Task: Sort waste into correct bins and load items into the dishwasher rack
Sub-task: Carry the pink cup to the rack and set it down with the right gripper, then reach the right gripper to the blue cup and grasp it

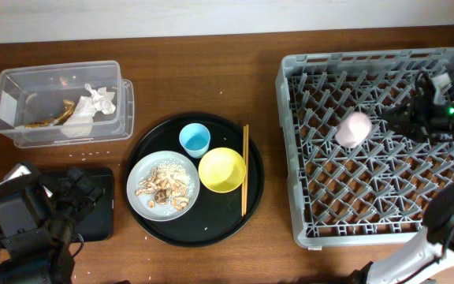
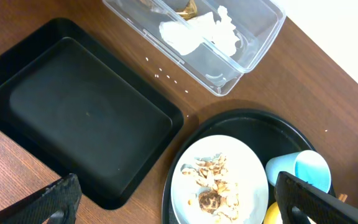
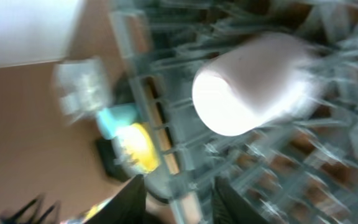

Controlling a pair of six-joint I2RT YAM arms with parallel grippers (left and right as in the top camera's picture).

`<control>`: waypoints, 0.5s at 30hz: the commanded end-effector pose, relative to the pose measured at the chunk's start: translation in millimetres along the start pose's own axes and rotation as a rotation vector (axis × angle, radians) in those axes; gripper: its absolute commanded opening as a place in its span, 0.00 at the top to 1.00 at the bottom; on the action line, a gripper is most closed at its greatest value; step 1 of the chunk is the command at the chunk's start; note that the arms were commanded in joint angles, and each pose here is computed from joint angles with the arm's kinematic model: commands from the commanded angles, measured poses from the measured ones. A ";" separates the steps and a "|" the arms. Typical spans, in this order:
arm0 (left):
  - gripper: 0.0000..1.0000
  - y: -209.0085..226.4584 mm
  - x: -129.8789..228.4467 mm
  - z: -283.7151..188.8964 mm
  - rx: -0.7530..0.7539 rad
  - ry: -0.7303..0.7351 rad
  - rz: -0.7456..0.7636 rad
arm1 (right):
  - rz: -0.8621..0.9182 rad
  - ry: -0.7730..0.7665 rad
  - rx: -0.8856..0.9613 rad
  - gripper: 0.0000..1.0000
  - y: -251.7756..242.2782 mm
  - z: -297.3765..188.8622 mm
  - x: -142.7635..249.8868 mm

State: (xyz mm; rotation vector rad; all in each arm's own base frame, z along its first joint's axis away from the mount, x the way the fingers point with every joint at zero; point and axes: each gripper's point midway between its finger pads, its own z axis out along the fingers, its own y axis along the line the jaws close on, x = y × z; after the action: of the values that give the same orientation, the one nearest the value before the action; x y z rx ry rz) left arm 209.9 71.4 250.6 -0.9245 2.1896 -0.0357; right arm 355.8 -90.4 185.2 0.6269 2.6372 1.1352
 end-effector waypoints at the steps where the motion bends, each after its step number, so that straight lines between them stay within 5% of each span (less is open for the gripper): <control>1: 0.01 -0.9 -0.3 -0.4 0.006 -0.001 0.005 | 0.007 -0.149 0.188 0.62 22.2 -47.5 17.0; 3: 0.01 -0.9 -0.3 -0.4 0.006 -0.001 0.005 | -0.148 -0.200 0.188 0.59 73.1 -58.1 45.3; 4: 0.01 -0.9 -0.3 -0.4 0.006 -0.001 0.005 | -0.257 -0.188 0.146 0.43 100.8 -51.7 58.9; 5: 0.01 -0.9 -0.3 -0.4 0.006 -0.001 0.005 | -0.336 -0.161 0.086 0.39 128.0 -41.8 72.9; 8: 0.01 -0.9 -0.3 -0.4 0.006 -0.001 0.005 | -0.655 0.066 -0.099 0.37 216.9 25.0 141.8; 11: 0.01 -0.9 -0.3 -0.4 0.006 -0.001 0.005 | -0.634 -0.002 0.270 0.36 219.5 95.6 148.3; 15: 0.01 -0.9 -0.3 -0.4 0.006 -0.001 0.005 | -0.738 0.065 0.342 0.35 230.9 170.7 177.0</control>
State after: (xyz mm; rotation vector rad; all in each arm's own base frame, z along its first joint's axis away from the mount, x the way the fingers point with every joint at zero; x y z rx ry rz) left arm 209.8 71.4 250.5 -0.9248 2.1903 -0.0356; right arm 315.8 219.8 258.2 -0.3587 2.7121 0.6119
